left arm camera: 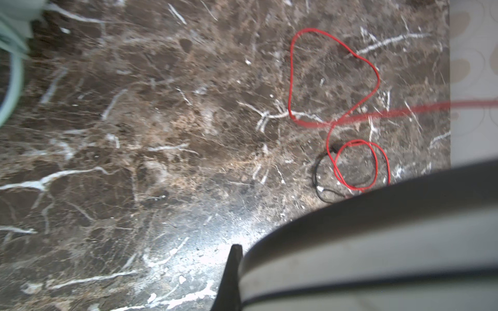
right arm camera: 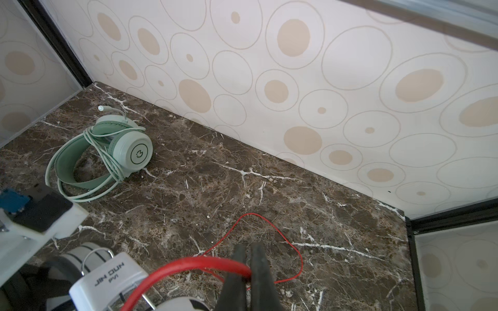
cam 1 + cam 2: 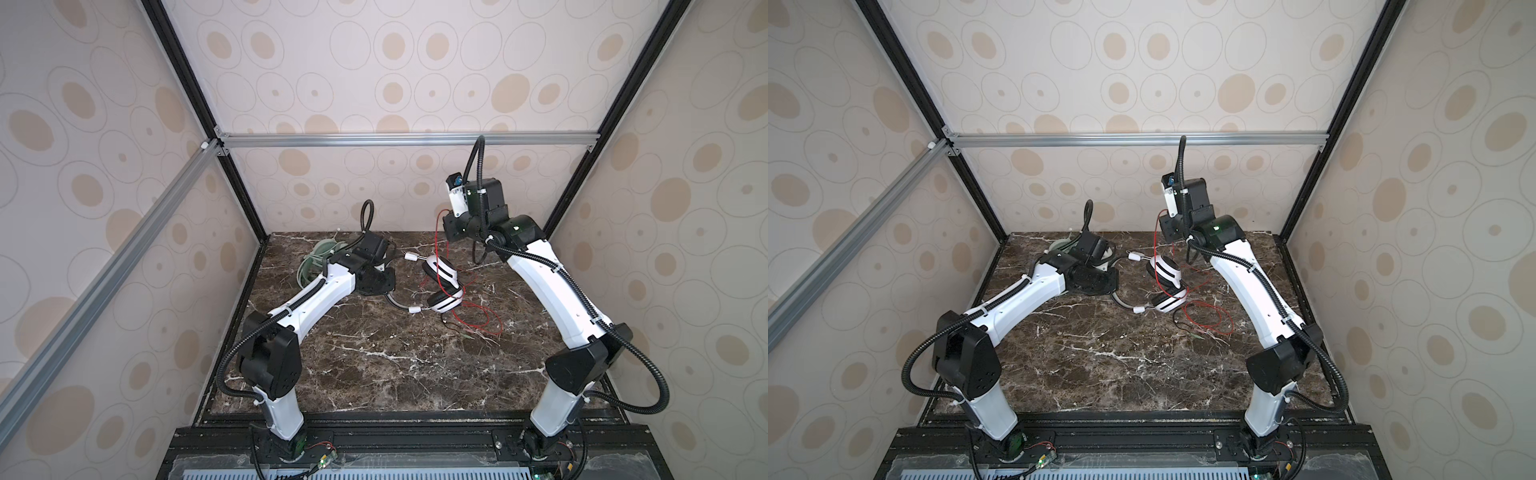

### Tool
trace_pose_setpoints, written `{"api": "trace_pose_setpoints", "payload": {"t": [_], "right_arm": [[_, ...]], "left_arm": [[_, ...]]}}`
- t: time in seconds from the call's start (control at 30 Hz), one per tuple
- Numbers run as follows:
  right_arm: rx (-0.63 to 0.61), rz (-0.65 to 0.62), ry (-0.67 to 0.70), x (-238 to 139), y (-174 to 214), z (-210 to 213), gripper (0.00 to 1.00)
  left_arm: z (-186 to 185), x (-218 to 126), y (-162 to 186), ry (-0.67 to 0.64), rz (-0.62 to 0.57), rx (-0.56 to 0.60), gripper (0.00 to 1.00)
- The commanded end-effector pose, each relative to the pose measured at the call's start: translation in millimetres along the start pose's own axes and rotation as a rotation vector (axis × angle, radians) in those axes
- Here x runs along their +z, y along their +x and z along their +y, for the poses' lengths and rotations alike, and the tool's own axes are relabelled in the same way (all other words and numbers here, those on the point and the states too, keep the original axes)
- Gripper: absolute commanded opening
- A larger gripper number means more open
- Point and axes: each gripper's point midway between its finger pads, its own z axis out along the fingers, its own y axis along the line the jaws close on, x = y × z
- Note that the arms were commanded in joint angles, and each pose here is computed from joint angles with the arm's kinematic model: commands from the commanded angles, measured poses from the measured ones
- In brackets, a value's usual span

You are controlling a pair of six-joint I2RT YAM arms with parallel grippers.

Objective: Wrap the headphones

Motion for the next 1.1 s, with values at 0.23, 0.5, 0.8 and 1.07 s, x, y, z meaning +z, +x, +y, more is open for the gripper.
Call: {"api": "trace_pose_setpoints", "payload": {"t": [0.23, 0.5, 0.8, 1.07], "right_arm": [[0.005, 0.1, 0.016, 16.2, 12.7, -18.0, 0.04], [0.095, 0.24, -0.071, 52.0, 72.1, -14.8, 0.05], [0.178, 0.3, -0.109, 73.9, 118.2, -14.6, 0.06], [0.241, 0.374, -0.187, 89.3, 158.9, -2.3, 0.08]], "left_arm": [[-60.4, -14.7, 9.2, 0.208, 0.003, 0.109, 0.0], [-69.4, -19.8, 12.4, 0.252, 0.008, 0.125, 0.0], [-71.2, -24.1, 11.6, 0.261, -0.005, 0.131, 0.0], [-73.1, -27.0, 11.4, 0.273, -0.009, 0.132, 0.0]]}}
